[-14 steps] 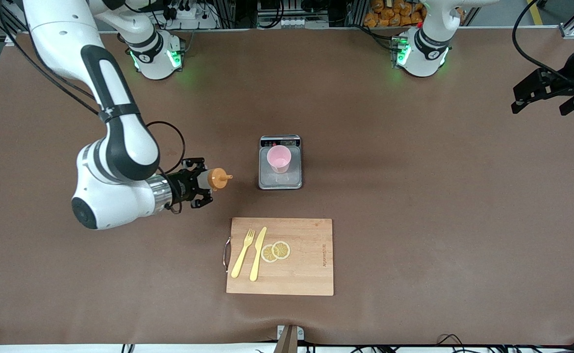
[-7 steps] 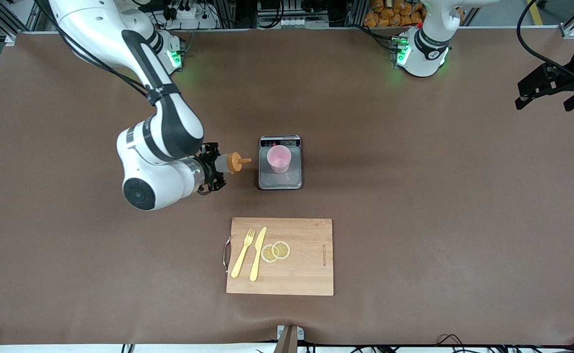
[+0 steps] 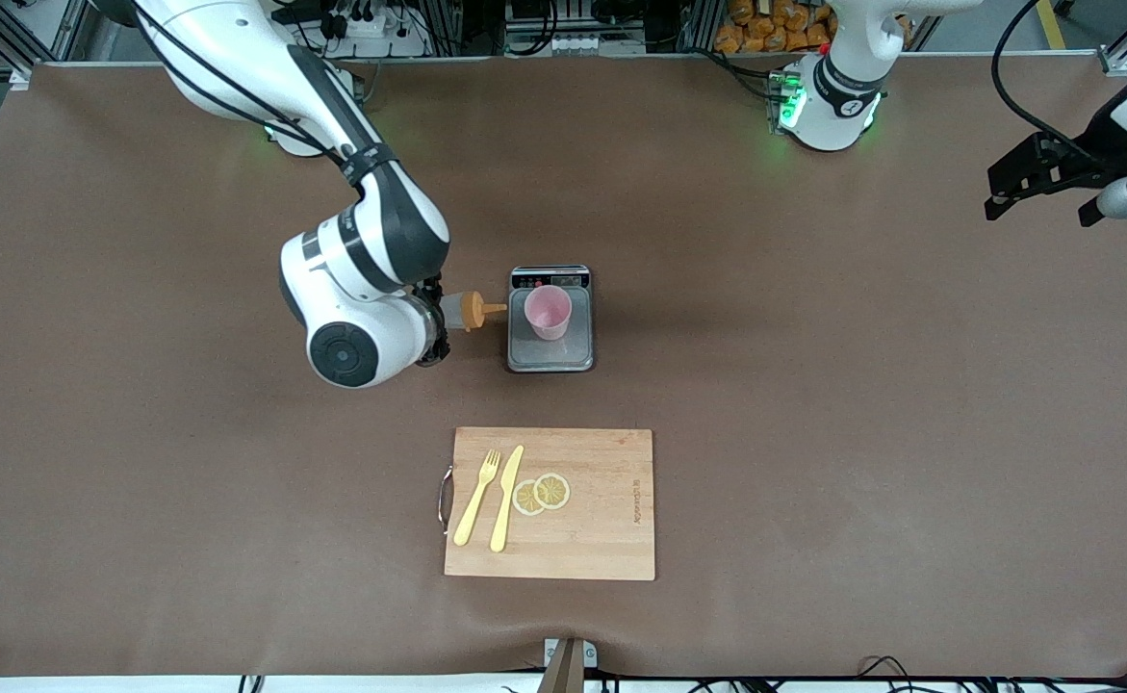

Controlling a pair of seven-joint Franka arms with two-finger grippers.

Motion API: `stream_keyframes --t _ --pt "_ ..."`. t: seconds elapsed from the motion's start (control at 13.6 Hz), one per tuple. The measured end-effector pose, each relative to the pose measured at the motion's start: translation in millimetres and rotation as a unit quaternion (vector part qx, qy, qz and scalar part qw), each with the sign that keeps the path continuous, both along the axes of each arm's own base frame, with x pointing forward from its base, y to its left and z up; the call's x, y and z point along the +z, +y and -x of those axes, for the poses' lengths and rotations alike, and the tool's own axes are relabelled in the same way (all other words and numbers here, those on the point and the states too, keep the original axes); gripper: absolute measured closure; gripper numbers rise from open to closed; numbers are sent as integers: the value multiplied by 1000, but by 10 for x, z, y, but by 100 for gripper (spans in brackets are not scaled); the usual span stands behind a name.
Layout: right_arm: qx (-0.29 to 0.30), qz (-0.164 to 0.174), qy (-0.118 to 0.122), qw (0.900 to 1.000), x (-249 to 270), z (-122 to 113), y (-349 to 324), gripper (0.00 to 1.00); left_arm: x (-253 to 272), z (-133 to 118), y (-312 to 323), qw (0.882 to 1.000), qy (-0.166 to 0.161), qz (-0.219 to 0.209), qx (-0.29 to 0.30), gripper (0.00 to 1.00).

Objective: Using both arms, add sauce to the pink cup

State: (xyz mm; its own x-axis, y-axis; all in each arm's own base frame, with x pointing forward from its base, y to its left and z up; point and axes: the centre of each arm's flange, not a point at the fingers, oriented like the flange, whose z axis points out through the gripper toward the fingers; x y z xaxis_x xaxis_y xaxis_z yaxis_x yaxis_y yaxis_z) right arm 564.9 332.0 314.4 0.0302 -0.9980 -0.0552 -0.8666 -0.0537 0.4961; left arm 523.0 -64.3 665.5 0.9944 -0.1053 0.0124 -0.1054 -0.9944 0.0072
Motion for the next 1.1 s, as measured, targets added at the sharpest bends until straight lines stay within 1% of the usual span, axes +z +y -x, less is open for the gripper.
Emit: stream_keyframes --t 0.15,0.22,0.44,0.52,0.66,0.74,0.88,1.1 --pt "2 27 -4 1000 -36 90 107 78 -11 20 -169 1000 1 -3 -21 0" --pt "-1 34 -5 999 -43 121 150 78 -15 34 -256 1000 1 -5 -30 0" --pt "-10 56 -13 998 -50 119 139 78 -25 47 -321 999 3 -7 -38 0" --pt "-11 74 -20 997 -62 116 125 78 -33 44 -309 999 3 -8 -37 0" --pt "-3 113 -34 993 -152 195 226 78 -47 40 -294 999 5 -8 -36 0" --pt "1 122 -34 992 -210 251 307 78 -52 39 -290 999 5 -8 -36 0" --pt "5 130 -34 991 -297 312 397 78 -58 35 -278 999 6 -8 -35 0" --pt "-10 130 -40 991 -249 283 427 78 -62 29 -241 999 7 -8 -31 0"
